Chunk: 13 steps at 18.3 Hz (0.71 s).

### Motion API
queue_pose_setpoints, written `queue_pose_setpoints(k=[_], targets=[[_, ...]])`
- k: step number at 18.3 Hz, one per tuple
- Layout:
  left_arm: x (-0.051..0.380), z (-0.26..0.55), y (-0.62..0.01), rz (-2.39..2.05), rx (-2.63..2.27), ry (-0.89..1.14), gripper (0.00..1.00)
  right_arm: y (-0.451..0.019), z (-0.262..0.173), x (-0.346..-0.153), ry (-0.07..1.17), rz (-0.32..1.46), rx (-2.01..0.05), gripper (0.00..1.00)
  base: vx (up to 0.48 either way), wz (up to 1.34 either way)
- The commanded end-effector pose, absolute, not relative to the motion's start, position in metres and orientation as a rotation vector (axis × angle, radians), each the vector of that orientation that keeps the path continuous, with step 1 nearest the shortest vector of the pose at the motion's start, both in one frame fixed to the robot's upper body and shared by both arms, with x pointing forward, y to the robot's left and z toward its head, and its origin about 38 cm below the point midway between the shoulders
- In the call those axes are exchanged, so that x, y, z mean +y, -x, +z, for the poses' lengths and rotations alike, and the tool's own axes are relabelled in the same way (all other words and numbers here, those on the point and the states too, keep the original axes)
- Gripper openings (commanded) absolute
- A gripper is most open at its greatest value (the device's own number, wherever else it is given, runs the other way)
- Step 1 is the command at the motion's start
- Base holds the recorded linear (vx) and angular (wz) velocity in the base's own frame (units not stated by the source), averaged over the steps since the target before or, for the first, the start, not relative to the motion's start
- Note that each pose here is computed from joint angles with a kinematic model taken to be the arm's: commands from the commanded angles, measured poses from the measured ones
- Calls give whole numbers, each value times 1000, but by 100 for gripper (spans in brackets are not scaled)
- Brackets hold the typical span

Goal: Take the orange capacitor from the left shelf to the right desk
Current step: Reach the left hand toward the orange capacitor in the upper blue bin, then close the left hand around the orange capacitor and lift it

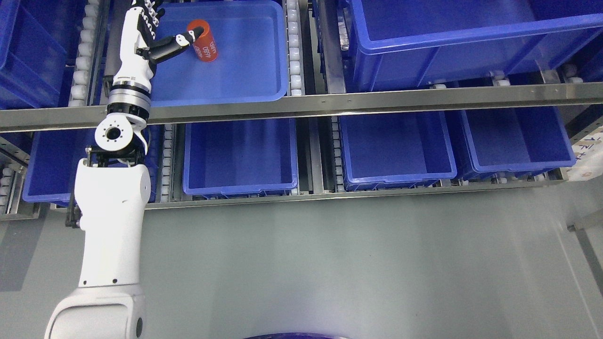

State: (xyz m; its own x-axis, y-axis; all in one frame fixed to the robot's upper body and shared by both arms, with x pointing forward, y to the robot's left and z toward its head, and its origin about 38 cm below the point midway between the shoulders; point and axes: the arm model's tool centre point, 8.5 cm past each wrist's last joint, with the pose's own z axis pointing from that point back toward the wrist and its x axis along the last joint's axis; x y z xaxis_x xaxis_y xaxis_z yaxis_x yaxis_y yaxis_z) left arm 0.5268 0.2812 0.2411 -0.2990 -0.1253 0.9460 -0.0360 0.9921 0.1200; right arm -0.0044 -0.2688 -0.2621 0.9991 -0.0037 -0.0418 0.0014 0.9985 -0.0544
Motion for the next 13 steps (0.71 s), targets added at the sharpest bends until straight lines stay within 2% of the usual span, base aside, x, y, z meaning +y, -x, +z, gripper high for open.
queue_pose_setpoints(k=[1, 13], targets=[[257, 155, -566, -212, -1554, -82, 100, -6, -262, -280, 72, -12, 12, 100, 0, 0], [280, 140, -571, -188, -1547, -152, 97, -6, -262, -280, 72, -11, 10, 100, 0, 0]])
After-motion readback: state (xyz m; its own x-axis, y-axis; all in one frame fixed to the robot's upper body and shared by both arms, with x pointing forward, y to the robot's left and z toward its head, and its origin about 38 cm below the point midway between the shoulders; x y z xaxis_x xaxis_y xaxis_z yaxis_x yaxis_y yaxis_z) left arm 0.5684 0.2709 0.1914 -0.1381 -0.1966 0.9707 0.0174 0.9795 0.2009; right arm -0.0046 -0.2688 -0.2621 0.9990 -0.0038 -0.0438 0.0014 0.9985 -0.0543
